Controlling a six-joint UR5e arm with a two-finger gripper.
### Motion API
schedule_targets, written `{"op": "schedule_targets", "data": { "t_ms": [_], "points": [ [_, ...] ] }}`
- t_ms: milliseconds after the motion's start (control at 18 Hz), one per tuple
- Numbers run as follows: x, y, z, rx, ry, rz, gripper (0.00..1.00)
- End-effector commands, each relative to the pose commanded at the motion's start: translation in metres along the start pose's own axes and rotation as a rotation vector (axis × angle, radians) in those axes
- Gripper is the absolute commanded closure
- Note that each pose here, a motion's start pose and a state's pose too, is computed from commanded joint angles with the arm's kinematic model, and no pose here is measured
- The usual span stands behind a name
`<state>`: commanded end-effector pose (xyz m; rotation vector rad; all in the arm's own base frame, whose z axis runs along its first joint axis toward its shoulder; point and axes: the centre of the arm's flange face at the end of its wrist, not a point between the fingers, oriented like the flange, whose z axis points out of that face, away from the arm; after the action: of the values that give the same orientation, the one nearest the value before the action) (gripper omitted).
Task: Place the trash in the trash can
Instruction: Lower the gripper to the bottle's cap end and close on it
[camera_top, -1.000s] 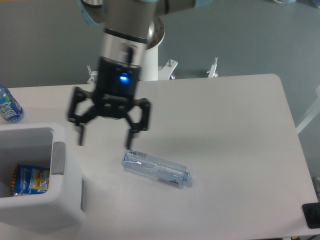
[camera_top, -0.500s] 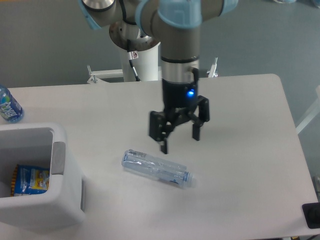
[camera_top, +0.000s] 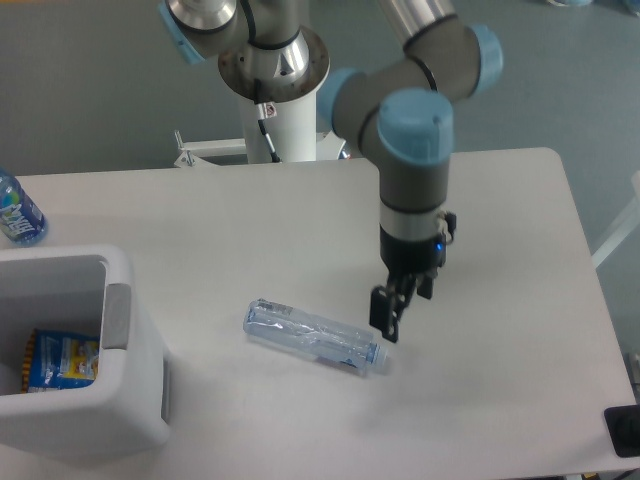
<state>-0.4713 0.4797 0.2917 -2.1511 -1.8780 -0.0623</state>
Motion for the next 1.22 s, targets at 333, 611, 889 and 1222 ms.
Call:
{"op": "schedule_targets", "data": {
  "t_ms": [333, 611, 889, 1222],
  "points": [
    [-0.007, 0.003, 0.063, -0.079, -0.042, 0.011, 0.0],
    [-0.008, 0.005, 0.073, -0.092, -0.047, 0.003, 0.0],
    [-0.008, 0.012, 0.088, -0.115, -0.059, -0.003, 0.0],
    [-0.004, 0.022, 0.106, -0.143, -0.072, 0.006, 0.04]
  ]
}}
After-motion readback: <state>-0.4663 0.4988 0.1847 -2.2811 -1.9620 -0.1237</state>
